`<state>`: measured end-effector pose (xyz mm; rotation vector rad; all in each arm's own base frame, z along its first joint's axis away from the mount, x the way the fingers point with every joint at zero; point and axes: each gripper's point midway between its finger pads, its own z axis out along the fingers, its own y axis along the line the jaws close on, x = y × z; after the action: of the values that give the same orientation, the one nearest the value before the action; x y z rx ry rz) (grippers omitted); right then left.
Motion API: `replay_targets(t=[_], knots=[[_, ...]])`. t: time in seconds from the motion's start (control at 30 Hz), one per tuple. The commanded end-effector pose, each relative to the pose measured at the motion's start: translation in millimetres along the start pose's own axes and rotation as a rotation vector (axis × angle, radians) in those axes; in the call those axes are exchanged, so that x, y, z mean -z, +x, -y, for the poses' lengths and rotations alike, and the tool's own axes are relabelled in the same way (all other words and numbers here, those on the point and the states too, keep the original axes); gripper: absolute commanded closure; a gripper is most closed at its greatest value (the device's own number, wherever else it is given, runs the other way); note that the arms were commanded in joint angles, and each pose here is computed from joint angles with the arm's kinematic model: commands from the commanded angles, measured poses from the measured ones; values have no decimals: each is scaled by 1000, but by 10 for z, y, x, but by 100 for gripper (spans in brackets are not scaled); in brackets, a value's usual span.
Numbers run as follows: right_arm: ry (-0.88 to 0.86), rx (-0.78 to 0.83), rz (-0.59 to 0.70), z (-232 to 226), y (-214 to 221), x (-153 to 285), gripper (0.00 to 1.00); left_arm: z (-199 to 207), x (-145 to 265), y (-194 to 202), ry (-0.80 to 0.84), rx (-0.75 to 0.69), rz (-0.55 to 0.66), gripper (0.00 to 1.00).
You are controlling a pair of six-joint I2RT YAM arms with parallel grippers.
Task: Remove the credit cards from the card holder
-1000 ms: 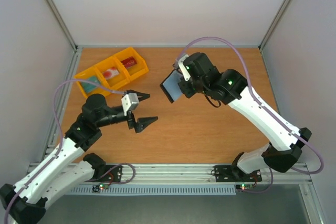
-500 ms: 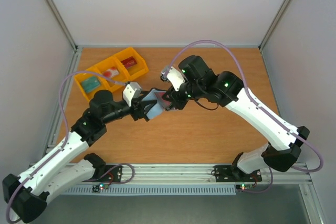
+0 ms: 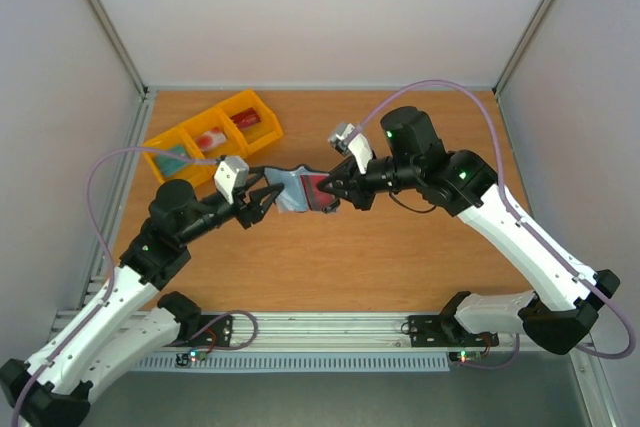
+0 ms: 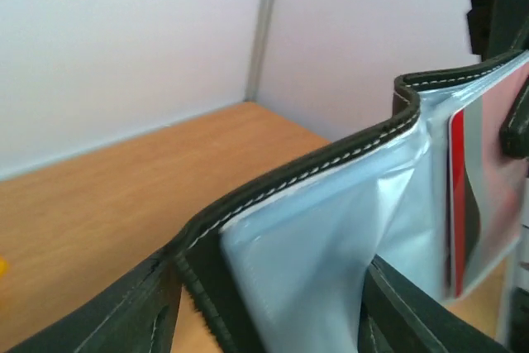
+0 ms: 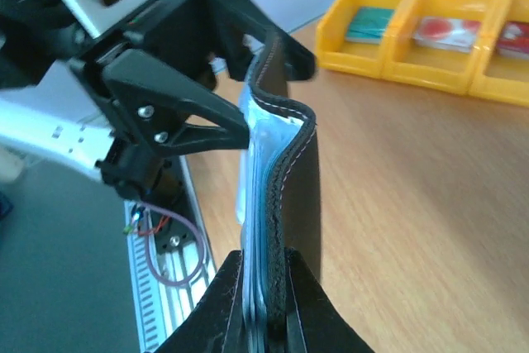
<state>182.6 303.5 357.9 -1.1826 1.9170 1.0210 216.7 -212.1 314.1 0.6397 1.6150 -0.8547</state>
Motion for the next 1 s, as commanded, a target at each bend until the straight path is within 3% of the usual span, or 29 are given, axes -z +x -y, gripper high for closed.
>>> replay_targets(t=[0.0,0.13,0.2,0.3,0.4,0.5,0.67,0.8,0.97], knots=[[201,-235,102,496,-117,217,99,-516,162,-106,-294,-152,29,39],[582,-395,92,1263,87,381,99,-305,253,-211,-211,-261,42,32],[706,-415,95,1465,122,462,99,64,317,-314,-34,-331,77,35],[746,-409,121,1545,80,485,99,694,489,-426,298,-379,141,36],[722,-410,131,1533,14,447,99,1095,582,-446,547,-286,111,38],[681,-429,134,1513,-42,354,99,1101,350,-403,533,-129,37,42],[569,-393,110,1338,-150,53,99,1086,-212,-436,455,-9,11,51],[262,-276,125,821,-260,-106,99,568,-498,-408,187,76,13,66],[-28,-183,130,273,-254,-101,99,292,-424,-343,88,43,16,79]])
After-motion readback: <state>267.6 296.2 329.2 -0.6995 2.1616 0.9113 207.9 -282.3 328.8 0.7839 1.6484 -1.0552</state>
